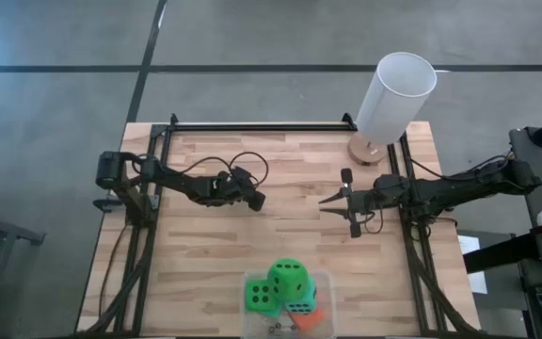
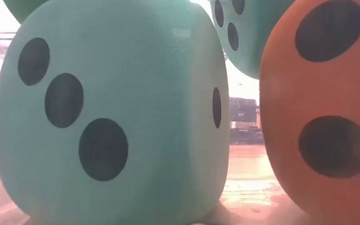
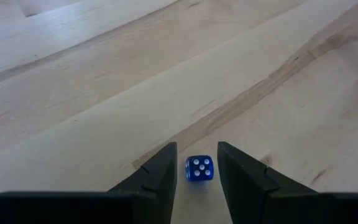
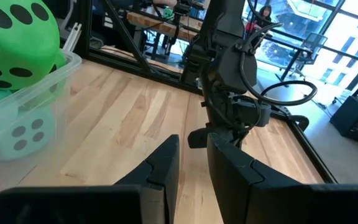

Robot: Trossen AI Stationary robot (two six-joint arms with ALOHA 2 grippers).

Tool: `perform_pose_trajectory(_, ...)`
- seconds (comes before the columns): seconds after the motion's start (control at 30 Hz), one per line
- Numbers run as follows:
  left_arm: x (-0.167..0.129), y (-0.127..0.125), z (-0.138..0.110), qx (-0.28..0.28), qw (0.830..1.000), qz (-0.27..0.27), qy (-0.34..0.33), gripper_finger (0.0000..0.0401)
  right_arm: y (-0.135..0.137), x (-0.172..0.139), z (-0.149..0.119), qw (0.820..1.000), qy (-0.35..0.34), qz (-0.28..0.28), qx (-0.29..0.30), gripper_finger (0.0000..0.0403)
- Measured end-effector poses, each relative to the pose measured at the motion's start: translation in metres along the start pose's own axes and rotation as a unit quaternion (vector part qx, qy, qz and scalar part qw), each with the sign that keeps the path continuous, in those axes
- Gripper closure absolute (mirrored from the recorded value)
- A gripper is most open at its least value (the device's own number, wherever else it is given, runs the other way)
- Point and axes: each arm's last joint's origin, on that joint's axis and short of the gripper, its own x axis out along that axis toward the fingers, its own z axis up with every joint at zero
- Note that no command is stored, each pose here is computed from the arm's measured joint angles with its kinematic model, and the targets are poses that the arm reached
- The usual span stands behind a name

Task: Pick & Place Dice
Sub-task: Put the small blue dice into the transparent bin

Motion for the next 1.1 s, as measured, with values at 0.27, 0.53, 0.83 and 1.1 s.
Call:
perform_pose_trajectory(0.27, -0.001, -0.001, -0.001, 0.014, 1.0, 0.001, -0.002, 0.0281, 0.0, 0.0, 0.0, 1.0, -0.001, 0.0, 0.001, 0.0316)
perform_pose_trajectory(0.53, 0.002, -0.003, -0.004, 0.017, 1.0, 0.001, -0.001, 0.0281, 0.0, 0.0, 0.0, 1.0, -0.001, 0.0, 0.002, 0.0314)
perform_pose_trajectory(0.83, 0.008, -0.002, -0.01, 0.025, 1.0, 0.007, 0.006, 0.0281, 0.0, 0.0, 0.0, 1.0, -0.001, -0.001, 0.002, 0.0331)
perform_pose_trajectory(1.1, 0.008, -0.001, -0.01, 0.027, 1.0, 0.013, 0.009, 0.032, 0.0, 0.0, 0.0, 1.0, -0.001, -0.001, 0.001, 0.0333)
